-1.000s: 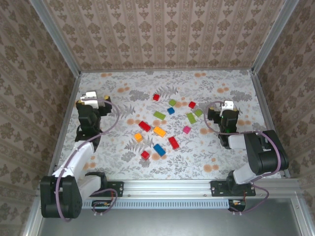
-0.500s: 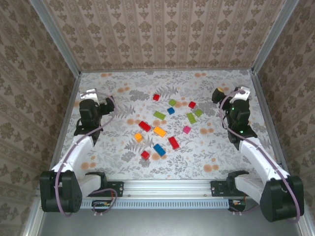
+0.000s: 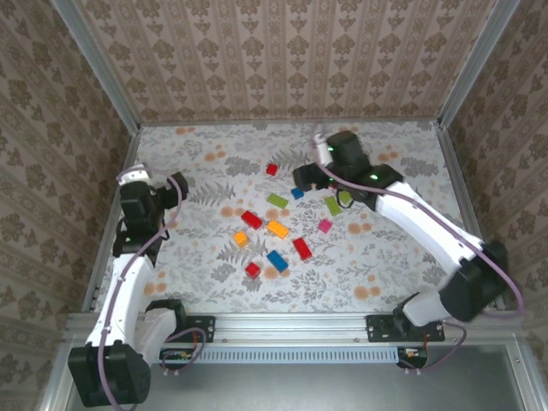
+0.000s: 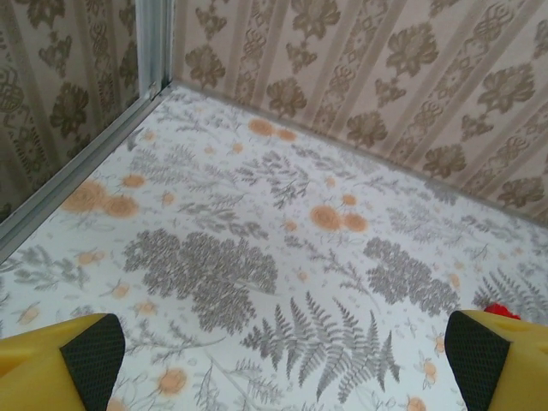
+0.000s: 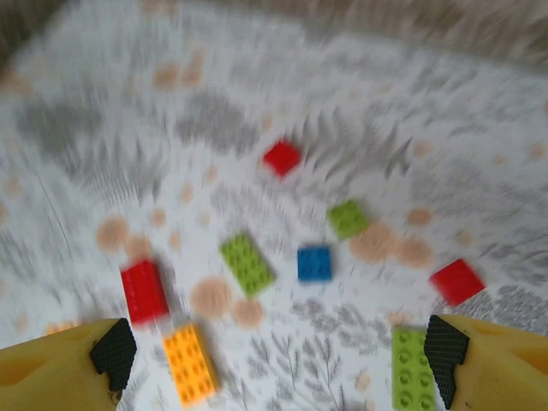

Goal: Assemble a carrot with lego

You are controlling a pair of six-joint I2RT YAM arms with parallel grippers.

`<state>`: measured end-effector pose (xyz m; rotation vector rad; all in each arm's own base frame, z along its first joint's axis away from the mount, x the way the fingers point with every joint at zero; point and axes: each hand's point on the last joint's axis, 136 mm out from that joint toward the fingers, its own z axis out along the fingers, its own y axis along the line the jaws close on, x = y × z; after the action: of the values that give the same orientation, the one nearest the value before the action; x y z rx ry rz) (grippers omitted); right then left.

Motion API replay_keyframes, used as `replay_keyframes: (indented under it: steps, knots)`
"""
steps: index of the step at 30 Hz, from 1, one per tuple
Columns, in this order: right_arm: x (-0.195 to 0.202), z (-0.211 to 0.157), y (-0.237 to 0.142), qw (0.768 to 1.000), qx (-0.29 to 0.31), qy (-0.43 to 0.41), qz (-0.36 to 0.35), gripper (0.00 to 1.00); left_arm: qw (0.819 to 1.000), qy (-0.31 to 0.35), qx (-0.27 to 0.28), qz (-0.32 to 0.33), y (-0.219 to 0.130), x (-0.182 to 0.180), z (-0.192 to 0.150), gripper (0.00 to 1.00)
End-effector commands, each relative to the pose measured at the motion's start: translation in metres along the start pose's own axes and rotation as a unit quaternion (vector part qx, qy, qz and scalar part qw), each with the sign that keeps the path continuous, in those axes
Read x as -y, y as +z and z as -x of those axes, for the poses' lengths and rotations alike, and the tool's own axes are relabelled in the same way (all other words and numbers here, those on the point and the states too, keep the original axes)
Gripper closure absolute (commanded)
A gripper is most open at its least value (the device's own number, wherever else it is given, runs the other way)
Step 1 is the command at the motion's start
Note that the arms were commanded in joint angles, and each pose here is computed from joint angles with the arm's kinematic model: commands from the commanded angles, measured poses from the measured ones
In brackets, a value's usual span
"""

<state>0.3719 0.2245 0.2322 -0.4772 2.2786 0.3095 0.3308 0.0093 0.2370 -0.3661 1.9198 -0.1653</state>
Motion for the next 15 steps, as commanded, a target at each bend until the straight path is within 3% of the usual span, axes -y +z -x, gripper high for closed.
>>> replay_keyframes:
  steps: [1, 9, 15]
  knots:
    - [-0.009, -0.076, 0.026, 0.978, -0.171, -0.121, -0.012, 0.11, 0.996, 0.013, -0.068, 0.056, -0.004, -0.020, -0.021, 0.00]
    - [-0.035, -0.090, 0.075, 0.944, -0.235, -0.230, 0.028, 0.19, 0.987, 0.005, -0.155, 0.031, 0.027, -0.013, -0.054, 0.00]
    - [-0.060, -0.107, 0.088, 0.926, -0.263, -0.259, 0.079, 0.19, 0.987, 0.006, -0.159, 0.038, 0.031, -0.016, -0.056, 0.00]
